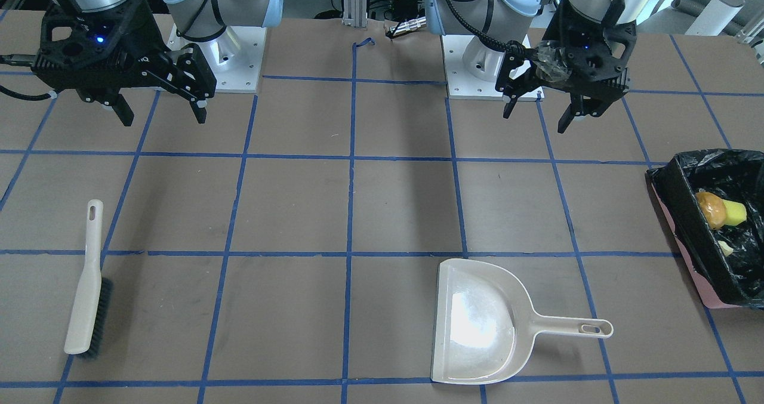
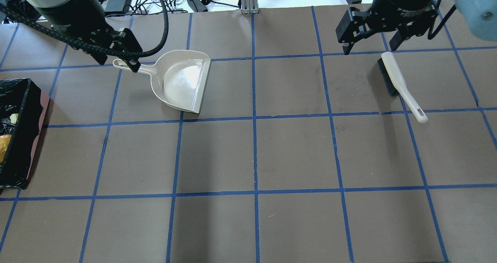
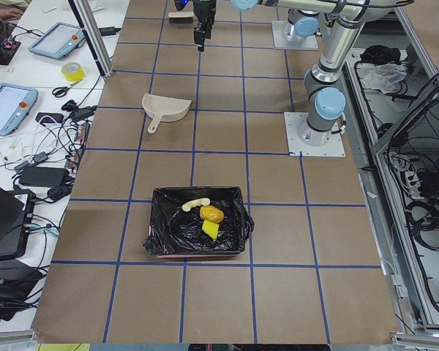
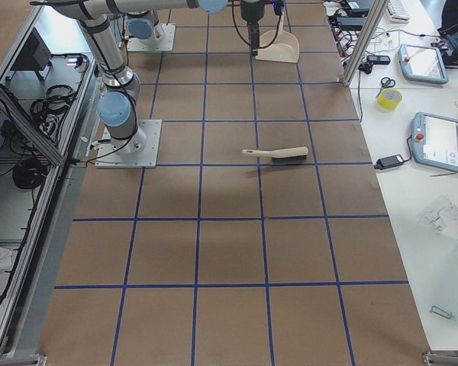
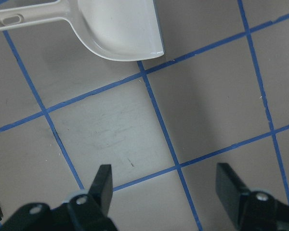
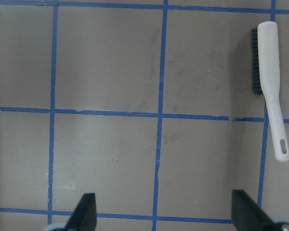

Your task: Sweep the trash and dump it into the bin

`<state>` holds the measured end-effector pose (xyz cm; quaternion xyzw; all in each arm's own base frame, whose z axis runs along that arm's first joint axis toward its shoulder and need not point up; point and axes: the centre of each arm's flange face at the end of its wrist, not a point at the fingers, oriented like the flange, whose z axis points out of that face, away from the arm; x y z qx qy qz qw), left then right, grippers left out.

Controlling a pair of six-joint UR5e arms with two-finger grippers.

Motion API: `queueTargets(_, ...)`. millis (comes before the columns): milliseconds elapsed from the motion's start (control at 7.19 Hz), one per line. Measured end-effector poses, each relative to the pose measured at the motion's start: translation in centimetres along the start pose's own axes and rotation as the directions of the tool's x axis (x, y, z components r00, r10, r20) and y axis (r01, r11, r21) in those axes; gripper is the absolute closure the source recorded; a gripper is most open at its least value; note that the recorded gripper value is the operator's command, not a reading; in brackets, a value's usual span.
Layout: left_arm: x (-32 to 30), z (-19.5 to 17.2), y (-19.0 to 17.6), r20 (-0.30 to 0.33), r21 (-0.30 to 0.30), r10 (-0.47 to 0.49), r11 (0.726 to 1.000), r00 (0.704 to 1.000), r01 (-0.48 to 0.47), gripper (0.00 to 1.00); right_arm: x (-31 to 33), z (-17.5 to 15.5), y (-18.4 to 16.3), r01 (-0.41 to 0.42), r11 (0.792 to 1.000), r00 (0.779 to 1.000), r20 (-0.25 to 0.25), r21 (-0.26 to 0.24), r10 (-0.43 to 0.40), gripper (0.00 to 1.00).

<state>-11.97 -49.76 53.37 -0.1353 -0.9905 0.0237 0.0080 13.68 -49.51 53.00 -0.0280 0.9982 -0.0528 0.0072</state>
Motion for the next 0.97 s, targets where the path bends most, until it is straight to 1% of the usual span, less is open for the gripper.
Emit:
queueTargets(139,-0.03,0.09,0.00,0.001,0.005,-0.029,1.000,1.000,0.029,0.13,0.00,-0.01,-0.01,0.000,1.000,1.000,0.000,0.001,0.000,0.00)
queueTargets(278,-0.09,0.10,0.05,0.001,0.007,-0.061,0.998,0.998,0.061,0.07,0.00,-0.01,-0.01,0.000,1.000,1.000,0.000,0.001,0.000,0.00)
queueTargets(556,-0.22,-0.15,0.22,0.001,0.013,-0.136,0.991,0.991,0.136,0.00,0.00,-0.01,-0.01,0.000,1.000,1.000,0.000,0.001,0.000,0.00)
queueTargets(973,-0.65,-0.36,0.45,0.004,0.018,-0.160,0.987,0.987,0.160,0.00,0.00,-0.01,-0.01,0.000,1.000,1.000,0.000,0.001,0.000,0.00)
